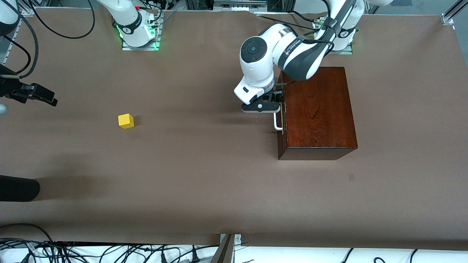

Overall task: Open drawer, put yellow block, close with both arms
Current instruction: 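Reach the left gripper to the drawer handle while the right gripper approaches the cube, then pull the drawer open with the left gripper while the right gripper grasps the cube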

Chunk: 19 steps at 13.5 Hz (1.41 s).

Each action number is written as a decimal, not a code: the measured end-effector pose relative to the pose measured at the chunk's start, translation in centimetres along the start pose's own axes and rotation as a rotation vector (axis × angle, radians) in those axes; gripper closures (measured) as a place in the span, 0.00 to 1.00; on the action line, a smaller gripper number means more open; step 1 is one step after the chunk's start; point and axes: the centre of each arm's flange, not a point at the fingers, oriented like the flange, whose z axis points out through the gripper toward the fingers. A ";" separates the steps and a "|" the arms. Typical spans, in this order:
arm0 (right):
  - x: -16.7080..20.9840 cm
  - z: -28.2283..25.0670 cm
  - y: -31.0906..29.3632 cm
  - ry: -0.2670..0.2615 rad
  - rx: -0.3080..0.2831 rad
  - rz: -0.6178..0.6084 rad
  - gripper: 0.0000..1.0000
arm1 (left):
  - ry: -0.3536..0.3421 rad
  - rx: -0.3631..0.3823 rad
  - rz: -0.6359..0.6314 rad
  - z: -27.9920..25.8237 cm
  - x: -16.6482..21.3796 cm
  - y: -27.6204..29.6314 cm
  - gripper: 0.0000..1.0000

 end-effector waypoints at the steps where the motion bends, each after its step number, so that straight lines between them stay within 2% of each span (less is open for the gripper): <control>1: 0.0 0.5 -0.3 -0.011 0.000 -0.005 0.00 | 0.008 0.007 0.008 0.8 -0.1 0.0 0.00; 6: -0.4 6.8 -3.5 -0.042 0.003 -0.089 0.00 | 0.019 0.039 0.042 4.5 -0.3 0.4 0.00; 11: -2.1 13.2 -5.4 -0.058 0.006 -0.205 0.00 | 0.042 0.024 0.049 4.9 0.0 0.8 0.00; 19: -4.8 21.1 -5.2 0.001 0.007 -0.322 0.00 | 0.045 0.012 0.020 6.7 0.5 1.2 0.00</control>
